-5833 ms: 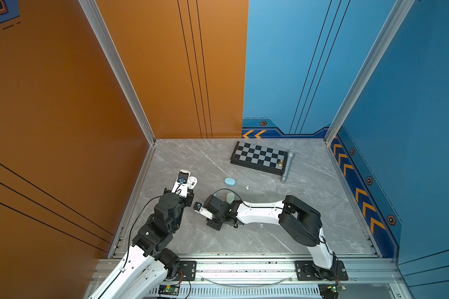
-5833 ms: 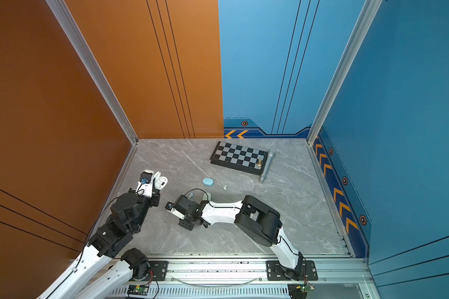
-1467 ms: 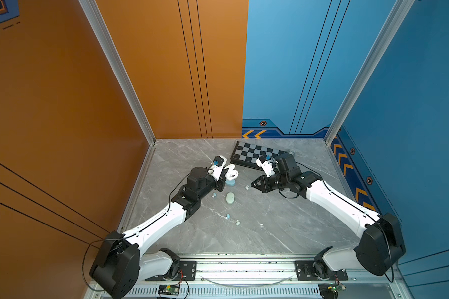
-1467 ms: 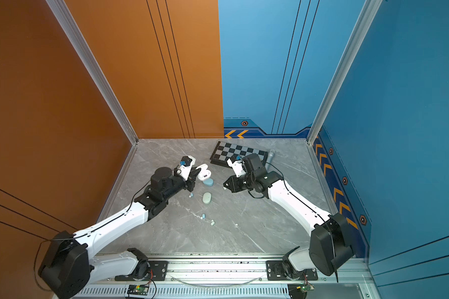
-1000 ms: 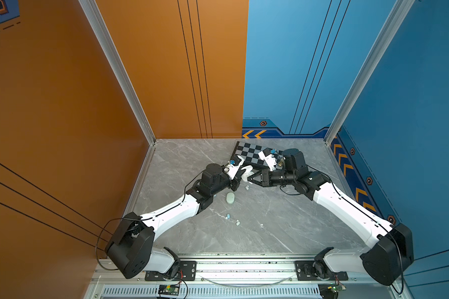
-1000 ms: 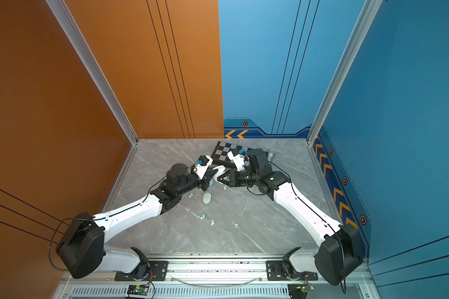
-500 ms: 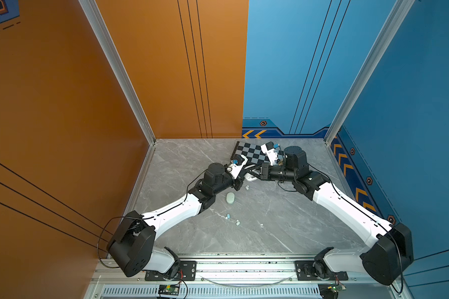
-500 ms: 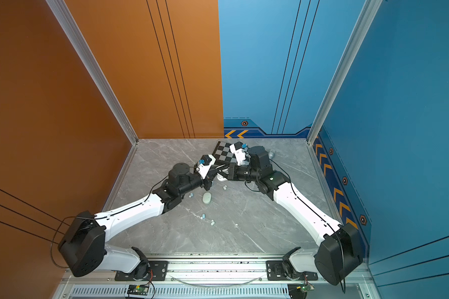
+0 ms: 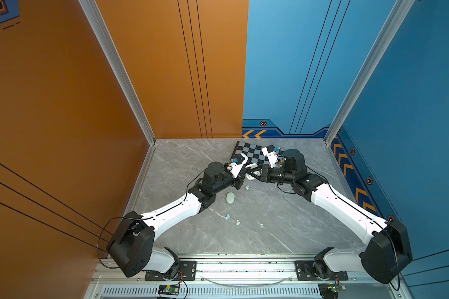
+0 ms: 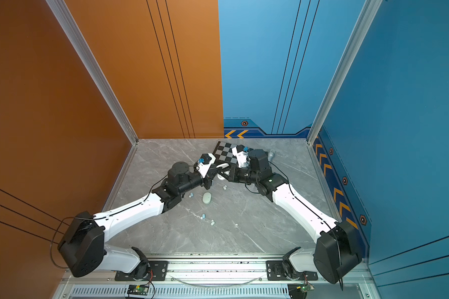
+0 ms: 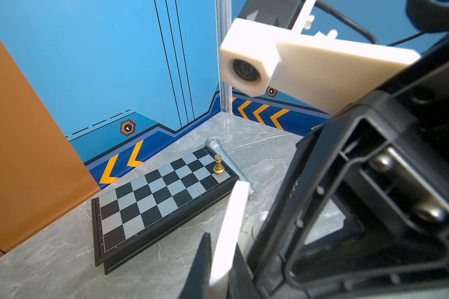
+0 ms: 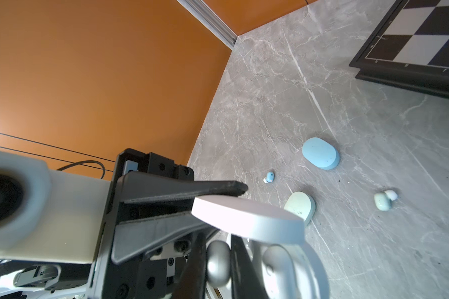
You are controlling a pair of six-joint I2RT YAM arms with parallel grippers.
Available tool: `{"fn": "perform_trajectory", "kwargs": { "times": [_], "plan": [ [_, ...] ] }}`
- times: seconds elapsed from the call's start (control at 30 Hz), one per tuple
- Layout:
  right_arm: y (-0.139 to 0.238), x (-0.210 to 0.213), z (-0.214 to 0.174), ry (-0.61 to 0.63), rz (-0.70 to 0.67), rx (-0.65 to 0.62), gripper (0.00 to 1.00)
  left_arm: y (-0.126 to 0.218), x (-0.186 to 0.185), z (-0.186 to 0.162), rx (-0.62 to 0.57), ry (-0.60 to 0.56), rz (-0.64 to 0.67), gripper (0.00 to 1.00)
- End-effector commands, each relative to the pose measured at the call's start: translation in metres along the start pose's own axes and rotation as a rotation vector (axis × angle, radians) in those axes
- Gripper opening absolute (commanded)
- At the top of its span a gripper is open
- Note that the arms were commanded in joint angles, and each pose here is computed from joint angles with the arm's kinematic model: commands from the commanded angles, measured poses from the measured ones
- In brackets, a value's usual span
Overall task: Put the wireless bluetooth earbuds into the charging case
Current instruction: 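Press the earbud into the open case slot while the left gripper holds the case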
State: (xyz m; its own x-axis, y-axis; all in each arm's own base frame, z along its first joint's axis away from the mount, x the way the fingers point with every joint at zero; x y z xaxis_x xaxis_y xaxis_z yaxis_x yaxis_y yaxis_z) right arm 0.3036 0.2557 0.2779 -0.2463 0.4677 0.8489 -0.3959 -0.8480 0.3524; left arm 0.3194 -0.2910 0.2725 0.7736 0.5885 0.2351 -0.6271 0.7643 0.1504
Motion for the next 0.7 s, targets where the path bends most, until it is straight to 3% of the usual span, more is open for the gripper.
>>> {"fn": "perform_trajectory", "kwargs": {
  "times": [0.0, 0.67],
  "plan": [
    [-0.0014, -0.0073, 0.0046, -0.018, -0.013, -0.033, 0.13, 0.0065, 0.0, 0.0344, -0.095, -0.009, -0.008, 0.0],
    [-0.0098, -0.0111, -0.0009, -0.024, -0.031, -0.032, 0.13, 0.0055, 0.0017, 0.0334, -0.094, -0.017, 0.007, 0.0]
  ]
}}
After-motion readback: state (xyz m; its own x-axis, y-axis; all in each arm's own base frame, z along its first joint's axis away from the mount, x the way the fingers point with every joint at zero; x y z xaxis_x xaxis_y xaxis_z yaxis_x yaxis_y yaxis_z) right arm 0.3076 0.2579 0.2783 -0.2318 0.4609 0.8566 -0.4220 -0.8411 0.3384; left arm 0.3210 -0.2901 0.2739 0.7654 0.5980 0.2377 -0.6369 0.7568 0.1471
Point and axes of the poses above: each gripper's point midway between its finger pads, its own y axis back along the fingers, its own x axis along the line the jaws close on, z = x × y, the point moved 3 cm from there along y, back along the fingers, and after that the axes turned 11 degrees about -y, right-handed, at the moved point
